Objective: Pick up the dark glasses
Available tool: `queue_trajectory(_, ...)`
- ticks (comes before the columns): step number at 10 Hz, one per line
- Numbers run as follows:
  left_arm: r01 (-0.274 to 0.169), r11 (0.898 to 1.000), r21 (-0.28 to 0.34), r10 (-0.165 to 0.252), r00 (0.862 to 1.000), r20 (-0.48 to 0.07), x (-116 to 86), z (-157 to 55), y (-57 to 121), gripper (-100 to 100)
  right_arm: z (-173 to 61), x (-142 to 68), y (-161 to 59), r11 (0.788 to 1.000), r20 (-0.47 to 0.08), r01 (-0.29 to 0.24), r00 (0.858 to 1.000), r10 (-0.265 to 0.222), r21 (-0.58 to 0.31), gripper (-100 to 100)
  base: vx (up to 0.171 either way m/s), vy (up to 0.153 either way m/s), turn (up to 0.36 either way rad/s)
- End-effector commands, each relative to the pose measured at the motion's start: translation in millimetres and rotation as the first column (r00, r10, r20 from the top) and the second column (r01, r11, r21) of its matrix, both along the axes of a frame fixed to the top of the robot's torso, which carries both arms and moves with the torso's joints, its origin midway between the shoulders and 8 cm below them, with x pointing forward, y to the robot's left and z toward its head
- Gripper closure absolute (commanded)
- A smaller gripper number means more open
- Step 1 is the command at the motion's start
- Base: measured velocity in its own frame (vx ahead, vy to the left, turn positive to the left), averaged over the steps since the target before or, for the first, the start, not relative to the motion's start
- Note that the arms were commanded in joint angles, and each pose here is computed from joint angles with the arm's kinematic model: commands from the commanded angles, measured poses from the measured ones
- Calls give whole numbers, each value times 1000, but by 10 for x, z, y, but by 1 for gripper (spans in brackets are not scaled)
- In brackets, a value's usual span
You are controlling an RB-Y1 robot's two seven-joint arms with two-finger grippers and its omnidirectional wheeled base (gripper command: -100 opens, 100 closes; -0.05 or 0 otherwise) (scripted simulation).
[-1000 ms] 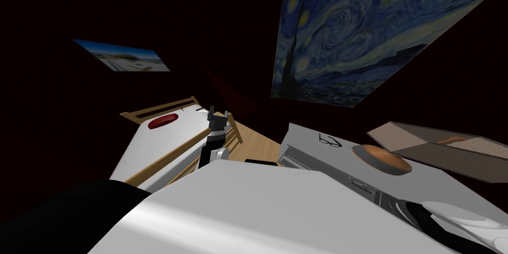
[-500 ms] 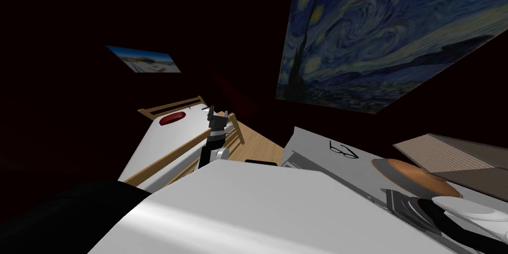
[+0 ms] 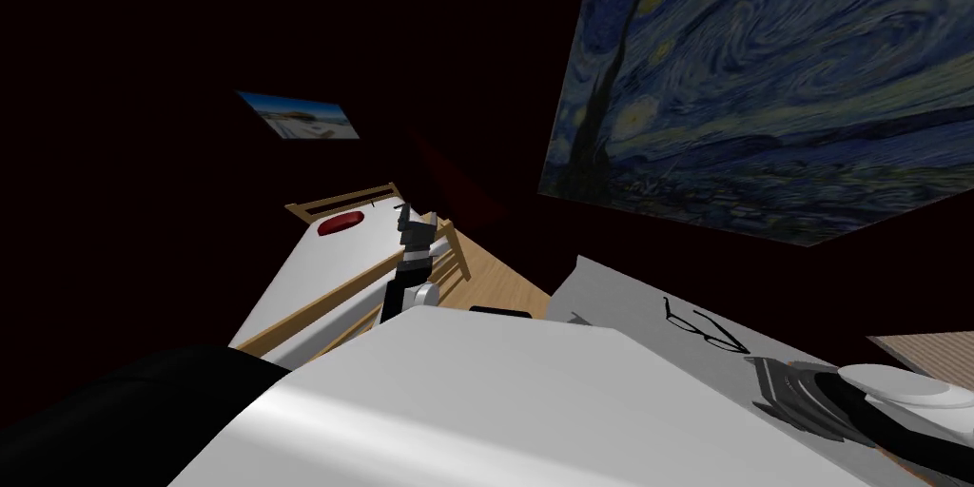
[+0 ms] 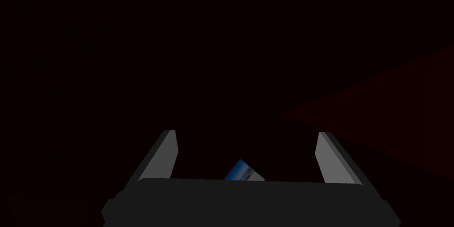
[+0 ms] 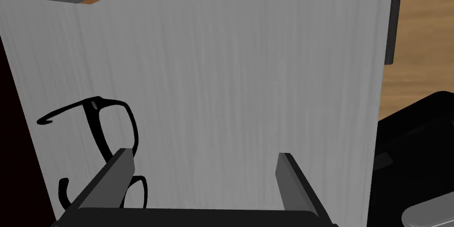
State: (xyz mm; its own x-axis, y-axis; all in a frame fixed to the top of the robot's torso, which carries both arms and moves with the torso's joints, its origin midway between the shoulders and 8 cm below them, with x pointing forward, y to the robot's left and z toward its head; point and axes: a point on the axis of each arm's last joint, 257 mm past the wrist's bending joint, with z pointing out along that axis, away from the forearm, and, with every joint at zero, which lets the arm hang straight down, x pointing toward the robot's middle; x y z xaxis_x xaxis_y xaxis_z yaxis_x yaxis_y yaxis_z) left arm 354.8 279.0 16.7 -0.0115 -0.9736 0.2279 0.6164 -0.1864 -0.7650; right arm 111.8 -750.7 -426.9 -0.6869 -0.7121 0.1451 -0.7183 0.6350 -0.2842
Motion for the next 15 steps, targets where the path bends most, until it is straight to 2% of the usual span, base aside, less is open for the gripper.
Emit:
queue_trajectory(1,0,1000,0,0,1000,0,0,0,0,0,59,96,-37,1000,-3,-21,1000,21,-15,-100,208,-32,157)
queue_trajectory(3,0,1000,0,0,1000,0,0,0,0,0,48,103,-23,1000,-3,-22,1000,22,-13,-100,130,-55,94)
queue_trajectory(4,0,1000,0,0,1000,0,0,0,0,0,50,111,-23,1000,-2,-23,1000,23,-13,0,16,-7,0)
queue_trajectory(5,0,1000,0,0,1000,0,0,0,0,0,-67,78,34,1000,0,-18,1000,18,-13,-100,17,-45,31)
queue_trajectory(6,0,1000,0,0,1000,0,0,1,0,0,-67,78,34,1000,0,-18,1000,18,-13,-100,8,-54,23)
queue_trajectory(7,0,1000,0,0,1000,0,0,0,0,0,-183,40,93,1000,1,-14,1000,14,-13,-100,8,-69,41)
queue_trajectory(8,0,1000,0,0,1000,0,0,1,0,0,-125,44,75,1000,-1,-17,1000,17,-10,-100,5,-35,14)
queue_trajectory(9,0,1000,0,0,1000,0,0,0,0,0,-130,45,74,1000,1,-16,1000,16,-12,100,1,-6,-1)
queue_trajectory(13,0,1000,0,0,1000,0,0,1,0,0,-131,53,81,1000,3,-13,1000,13,-9,100,0,0,-3)
queue_trajectory(14,0,1000,0,0,1000,0,0,1,0,0,-132,52,81,1000,3,-13,1000,13,-9,0,0,0,0)
queue_trajectory(15,0,1000,0,0,1000,0,0,0,0,0,3,99,-1,1000,-1,-21,1000,21,-13,100,-17,64,-41)
